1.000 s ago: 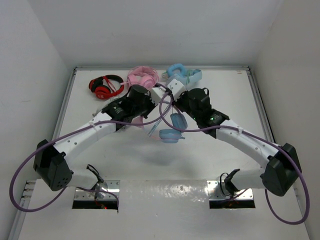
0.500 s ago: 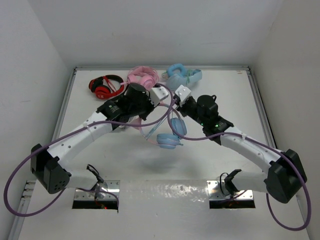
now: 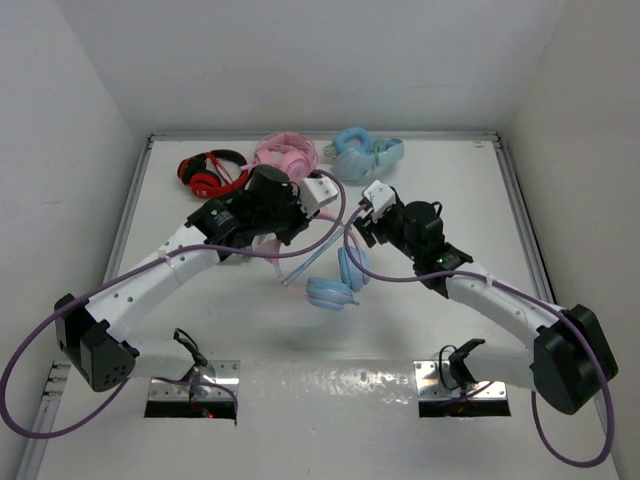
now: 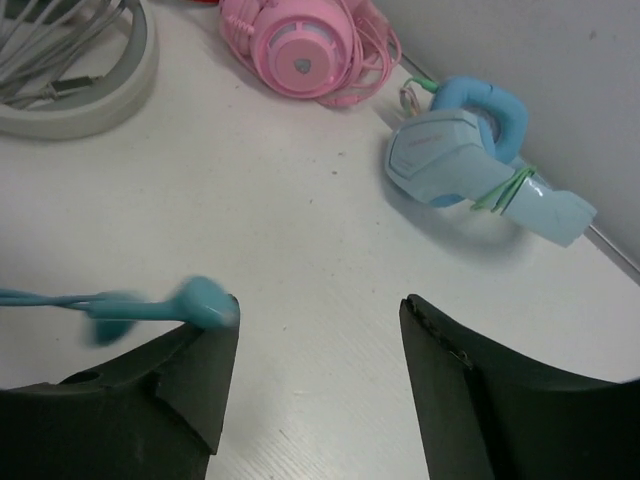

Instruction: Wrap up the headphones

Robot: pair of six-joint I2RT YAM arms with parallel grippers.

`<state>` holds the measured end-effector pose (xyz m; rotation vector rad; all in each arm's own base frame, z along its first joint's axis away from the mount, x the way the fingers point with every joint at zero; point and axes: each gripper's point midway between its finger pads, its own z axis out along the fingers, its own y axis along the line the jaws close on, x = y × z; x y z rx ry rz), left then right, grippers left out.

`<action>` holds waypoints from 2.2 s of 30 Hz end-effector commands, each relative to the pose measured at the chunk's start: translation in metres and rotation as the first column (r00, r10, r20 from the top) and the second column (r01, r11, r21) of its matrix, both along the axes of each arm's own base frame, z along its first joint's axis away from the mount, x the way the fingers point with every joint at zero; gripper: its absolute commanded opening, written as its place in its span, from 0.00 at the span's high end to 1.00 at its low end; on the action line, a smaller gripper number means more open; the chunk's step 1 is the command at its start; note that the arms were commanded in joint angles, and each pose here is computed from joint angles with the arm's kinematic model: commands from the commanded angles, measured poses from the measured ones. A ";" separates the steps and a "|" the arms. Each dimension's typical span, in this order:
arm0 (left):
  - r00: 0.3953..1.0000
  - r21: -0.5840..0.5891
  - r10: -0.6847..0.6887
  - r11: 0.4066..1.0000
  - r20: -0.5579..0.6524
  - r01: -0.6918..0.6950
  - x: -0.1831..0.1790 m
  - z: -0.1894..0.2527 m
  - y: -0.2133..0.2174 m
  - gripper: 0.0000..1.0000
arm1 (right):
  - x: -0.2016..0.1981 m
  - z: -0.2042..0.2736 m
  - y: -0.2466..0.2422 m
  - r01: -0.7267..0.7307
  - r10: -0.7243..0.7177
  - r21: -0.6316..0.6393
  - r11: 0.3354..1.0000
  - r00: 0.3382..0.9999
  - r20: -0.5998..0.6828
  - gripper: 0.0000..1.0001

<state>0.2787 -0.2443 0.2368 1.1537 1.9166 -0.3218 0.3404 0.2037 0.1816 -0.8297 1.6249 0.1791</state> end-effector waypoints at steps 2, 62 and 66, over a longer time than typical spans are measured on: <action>0.996 -0.151 -0.035 0.987 0.086 0.048 -0.007 0.062 -0.014 1.00 | -0.010 -0.027 -0.007 0.019 -0.018 0.014 1.000 0.998 -0.062 0.33; 0.845 -0.211 0.523 0.843 0.111 -0.494 0.091 0.040 0.015 1.00 | -0.016 0.042 0.037 0.057 0.023 0.213 0.975 0.934 -0.356 0.10; 0.837 -0.183 0.534 0.841 0.119 -0.510 0.095 0.030 0.017 1.00 | -0.014 0.054 0.041 0.069 0.022 0.249 0.966 0.939 -0.342 0.11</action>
